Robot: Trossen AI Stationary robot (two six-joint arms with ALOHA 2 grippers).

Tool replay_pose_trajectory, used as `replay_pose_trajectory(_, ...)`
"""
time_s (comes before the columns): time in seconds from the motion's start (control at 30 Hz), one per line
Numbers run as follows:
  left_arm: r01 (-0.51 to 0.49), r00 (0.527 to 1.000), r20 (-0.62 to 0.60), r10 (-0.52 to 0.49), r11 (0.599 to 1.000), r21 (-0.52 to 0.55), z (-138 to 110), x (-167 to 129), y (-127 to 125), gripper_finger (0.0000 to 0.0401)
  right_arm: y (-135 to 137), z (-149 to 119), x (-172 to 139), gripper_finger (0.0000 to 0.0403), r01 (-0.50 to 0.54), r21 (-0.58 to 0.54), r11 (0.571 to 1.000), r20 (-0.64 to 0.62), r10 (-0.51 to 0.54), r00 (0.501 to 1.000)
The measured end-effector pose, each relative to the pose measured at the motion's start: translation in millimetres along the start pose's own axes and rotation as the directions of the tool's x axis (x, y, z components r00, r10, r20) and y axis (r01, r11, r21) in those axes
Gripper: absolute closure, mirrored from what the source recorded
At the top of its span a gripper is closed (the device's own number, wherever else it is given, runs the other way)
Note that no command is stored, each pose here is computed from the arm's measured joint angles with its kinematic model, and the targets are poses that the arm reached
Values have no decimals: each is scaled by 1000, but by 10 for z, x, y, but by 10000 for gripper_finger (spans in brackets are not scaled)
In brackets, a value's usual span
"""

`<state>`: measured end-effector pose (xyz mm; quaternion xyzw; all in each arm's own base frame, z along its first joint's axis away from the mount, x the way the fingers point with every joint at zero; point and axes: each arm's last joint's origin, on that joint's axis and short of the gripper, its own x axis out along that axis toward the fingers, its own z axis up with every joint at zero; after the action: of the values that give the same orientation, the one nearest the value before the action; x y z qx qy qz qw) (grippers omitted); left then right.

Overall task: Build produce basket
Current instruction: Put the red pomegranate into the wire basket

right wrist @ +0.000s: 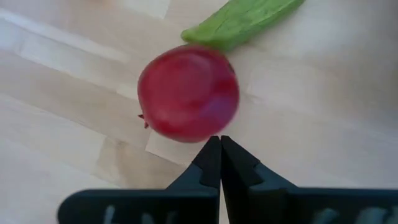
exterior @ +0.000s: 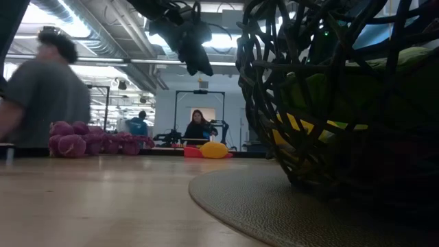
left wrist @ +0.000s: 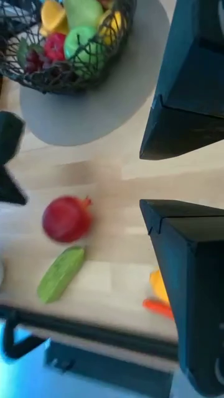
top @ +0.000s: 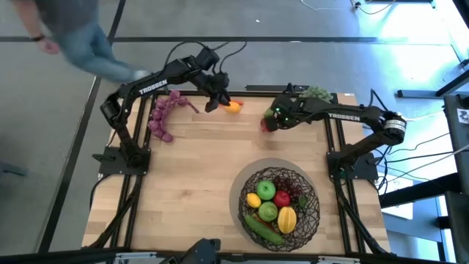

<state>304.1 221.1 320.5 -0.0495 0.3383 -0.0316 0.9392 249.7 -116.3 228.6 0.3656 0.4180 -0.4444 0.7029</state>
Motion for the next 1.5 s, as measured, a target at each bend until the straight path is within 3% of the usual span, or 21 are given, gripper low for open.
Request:
replay_pose_trajectory(0.1, 5, 1000, -23, -5, 1000, -22, -2, 101, -31, 298, -46, 9, -151, 403, -21, -43, 999, 38, 23, 999)
replay_pose_trajectory(0.2, 16, 999, -51, -17, 1000, -23, -21, 221, -51, 298, -80, -4, -344, 403, -112, -222, 969, 34, 123, 992)
replay_pose_trajectory(0.33, 24, 997, -75, -26, 999, -27, -18, 336, -113, 298, -109, -35, -562, 403, -256, -441, 860, -4, 283, 959)
replay_pose_trajectory(0.47, -15, 996, -86, 14, 1000, -10, 15, 403, -170, 298, -133, -77, -709, 403, -371, -601, 708, -75, 412, 908)
replay_pose_trajectory(0.57, -52, 994, -95, 50, 998, -24, 29, 430, -193, 298, -133, -89, -735, 403, -395, -640, 659, -96, 441, 892)
replay_pose_trajectory(0.77, -146, 981, -135, 141, 989, -23, 36, 459, -224, 298, -140, -75, -731, 403, -349, -653, 672, -59, 415, 908)
replay_pose_trajectory(0.93, -145, 980, -138, 142, 989, -15, 46, 478, -259, 298, -150, -63, -725, 396, -293, -672, 681, -20, 378, 925)
replay_pose_trajectory(1.17, -195, 967, -161, 196, 981, 20, 61, 515, -316, 298, -163, -46, -720, 318, -209, -700, 683, 38, 327, 944)
replay_pose_trajectory(1.37, -221, 959, -173, 224, 974, 39, 74, 542, -364, 298, -128, -22, -734, 242, -178, -773, 610, 68, 358, 931)
replay_pose_trajectory(1.5, -224, 958, -174, 228, 974, 42, 76, 546, -373, 298, -78, 4, -756, 215, -166, -803, 573, 100, 404, 909)
